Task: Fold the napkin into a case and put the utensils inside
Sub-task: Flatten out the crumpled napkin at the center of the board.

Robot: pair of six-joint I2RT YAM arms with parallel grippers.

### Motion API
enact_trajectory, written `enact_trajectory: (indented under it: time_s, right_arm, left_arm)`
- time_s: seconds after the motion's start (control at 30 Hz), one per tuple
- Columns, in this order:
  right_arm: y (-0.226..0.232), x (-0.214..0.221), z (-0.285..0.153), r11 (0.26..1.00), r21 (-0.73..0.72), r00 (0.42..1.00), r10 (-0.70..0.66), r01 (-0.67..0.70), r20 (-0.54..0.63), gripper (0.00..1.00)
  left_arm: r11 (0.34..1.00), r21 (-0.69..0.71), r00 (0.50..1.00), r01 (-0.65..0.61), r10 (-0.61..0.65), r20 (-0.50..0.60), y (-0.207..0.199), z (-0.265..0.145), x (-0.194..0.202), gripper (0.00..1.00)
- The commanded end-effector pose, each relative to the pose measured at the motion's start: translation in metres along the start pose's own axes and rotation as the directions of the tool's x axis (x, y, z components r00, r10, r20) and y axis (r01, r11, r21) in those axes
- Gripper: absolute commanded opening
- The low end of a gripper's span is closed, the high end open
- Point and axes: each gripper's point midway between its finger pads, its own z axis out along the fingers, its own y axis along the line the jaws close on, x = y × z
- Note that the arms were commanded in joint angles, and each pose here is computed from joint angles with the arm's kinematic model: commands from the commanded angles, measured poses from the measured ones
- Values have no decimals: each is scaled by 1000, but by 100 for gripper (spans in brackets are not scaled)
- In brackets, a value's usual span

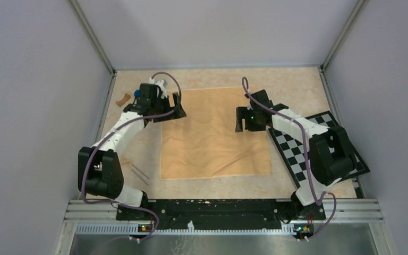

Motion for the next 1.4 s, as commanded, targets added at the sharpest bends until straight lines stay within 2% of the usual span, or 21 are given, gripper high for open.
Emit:
enact_trajectory:
  time_s: [0.0,0.1,0.2,0.5,0.73,0.83,0.9,1.0,1.07,1.17,1.27,1.37]
  right_arm:
    - [12,-19,3,995,-96,993,43,-32,111,75]
    - [5,-23,18,998,-60,994,29,-23,103,75]
    - [-2,-30,32,1000,-28,994,13,-10,108,75]
    - [-16,-49,69,998,37,995,-58,55,85,74]
    - [-6,-46,69,998,-11,996,-57,58,61,73]
    - [2,-46,44,998,22,995,-65,64,70,72]
    - [8,-47,10,997,57,993,-51,45,102,72]
    - [5,-17,-29,991,93,993,86,-93,77,73]
    - [-4,17,-49,972,119,980,198,-201,33,72]
    - [-36,79,-76,871,300,912,410,-389,-4,70]
    - [-51,125,-94,798,410,861,506,-442,-56,65]
    - [-57,161,-96,757,445,815,572,-479,-96,63]
  left_arm:
    - [984,168,995,67,-54,-78,-26,13,48,99]
    - [982,164,988,97,-75,-133,-22,23,78,99]
    - [988,93,982,122,-107,-156,-5,28,100,99]
    - [973,-65,968,220,-226,-107,27,16,130,99]
    - [963,-182,970,201,-221,-97,47,12,126,99]
    - [968,-169,979,184,-195,-55,39,-2,107,99]
    - [976,-139,985,169,-171,-5,30,-19,90,99]
    - [979,-120,986,165,-164,13,20,-47,82,99]
    - [967,-144,977,211,-214,-1,20,-61,88,99]
    - [937,-196,955,290,-296,-2,26,-76,101,99]
    - [894,-255,924,369,-381,3,35,-86,112,99]
    - [885,-223,902,408,-429,-54,25,-86,121,99]
